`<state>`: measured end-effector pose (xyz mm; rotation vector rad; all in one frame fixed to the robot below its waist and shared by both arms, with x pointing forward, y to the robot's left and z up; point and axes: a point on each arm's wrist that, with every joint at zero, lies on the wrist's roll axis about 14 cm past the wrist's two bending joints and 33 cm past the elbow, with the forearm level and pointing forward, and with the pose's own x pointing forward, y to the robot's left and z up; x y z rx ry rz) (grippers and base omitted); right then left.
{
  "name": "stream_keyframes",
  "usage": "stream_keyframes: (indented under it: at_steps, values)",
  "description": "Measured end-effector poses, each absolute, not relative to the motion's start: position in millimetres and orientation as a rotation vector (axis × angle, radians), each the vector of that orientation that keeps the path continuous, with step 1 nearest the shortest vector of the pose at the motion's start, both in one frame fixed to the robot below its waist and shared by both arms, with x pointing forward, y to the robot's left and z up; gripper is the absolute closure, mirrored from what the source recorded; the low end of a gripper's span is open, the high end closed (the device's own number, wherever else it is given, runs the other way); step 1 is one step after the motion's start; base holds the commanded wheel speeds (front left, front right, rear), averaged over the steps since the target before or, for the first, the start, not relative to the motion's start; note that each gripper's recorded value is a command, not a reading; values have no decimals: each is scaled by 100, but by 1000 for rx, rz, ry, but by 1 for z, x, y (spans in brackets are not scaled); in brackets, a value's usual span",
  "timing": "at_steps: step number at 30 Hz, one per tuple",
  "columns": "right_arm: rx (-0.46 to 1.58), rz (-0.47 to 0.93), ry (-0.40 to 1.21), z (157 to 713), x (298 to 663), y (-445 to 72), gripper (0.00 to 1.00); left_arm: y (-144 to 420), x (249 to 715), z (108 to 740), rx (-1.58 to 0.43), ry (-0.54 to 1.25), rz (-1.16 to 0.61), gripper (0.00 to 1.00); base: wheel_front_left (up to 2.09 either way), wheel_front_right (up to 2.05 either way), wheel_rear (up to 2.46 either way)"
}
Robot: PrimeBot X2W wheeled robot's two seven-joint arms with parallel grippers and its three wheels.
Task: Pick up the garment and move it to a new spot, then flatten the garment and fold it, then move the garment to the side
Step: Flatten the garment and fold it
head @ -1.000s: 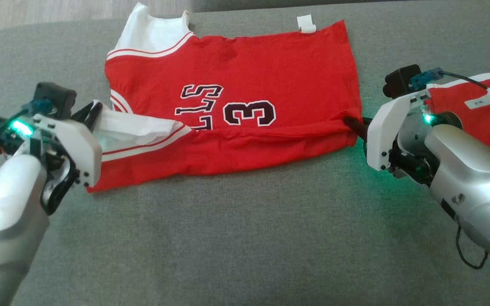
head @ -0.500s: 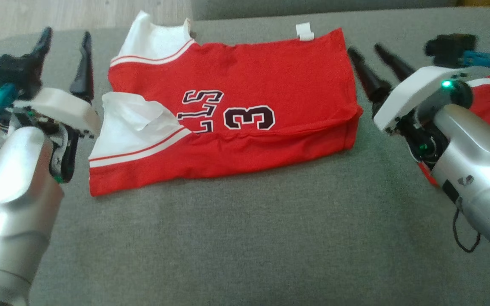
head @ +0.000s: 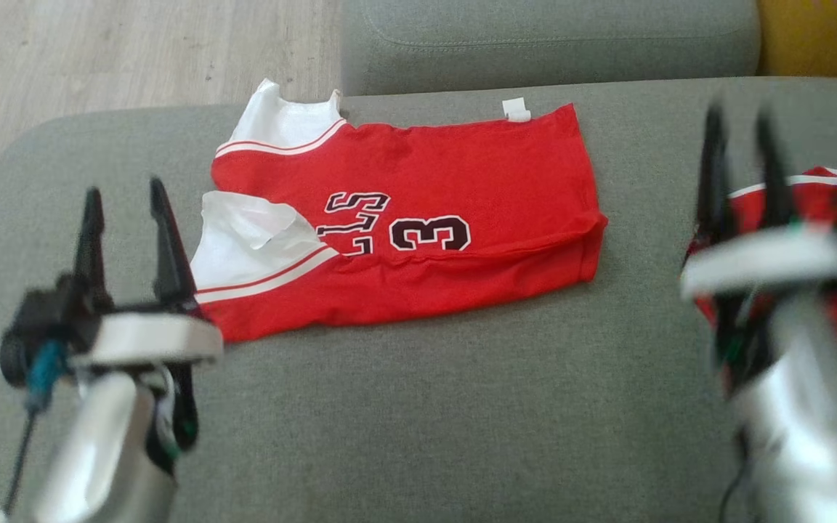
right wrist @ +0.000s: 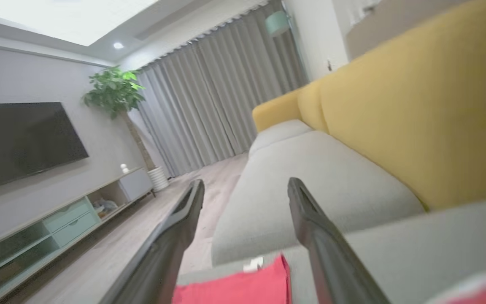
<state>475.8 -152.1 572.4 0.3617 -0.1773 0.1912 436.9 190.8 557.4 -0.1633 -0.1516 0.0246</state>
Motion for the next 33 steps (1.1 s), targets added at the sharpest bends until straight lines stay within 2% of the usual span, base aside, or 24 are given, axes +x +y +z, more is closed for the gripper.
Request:
stream_keyframes:
  at_steps: [5, 11, 21, 33]
  values:
    - [332, 140, -58, 507, 418, -142, 0, 182, 406, 533, -190, -110, 37, 0, 0, 0, 0]
    - [351, 145, -39, 499, 396, -139, 0, 180, 383, 495, -199, -9, 64, 0, 0, 0, 0]
    - [372, 139, -31, 494, 395, -140, 0, 181, 392, 462, -150, 86, 64, 0, 0, 0, 0]
    - [424, 116, 7, 479, 412, -144, 0, 188, 413, 379, -63, 422, 105, 0, 0, 0, 0]
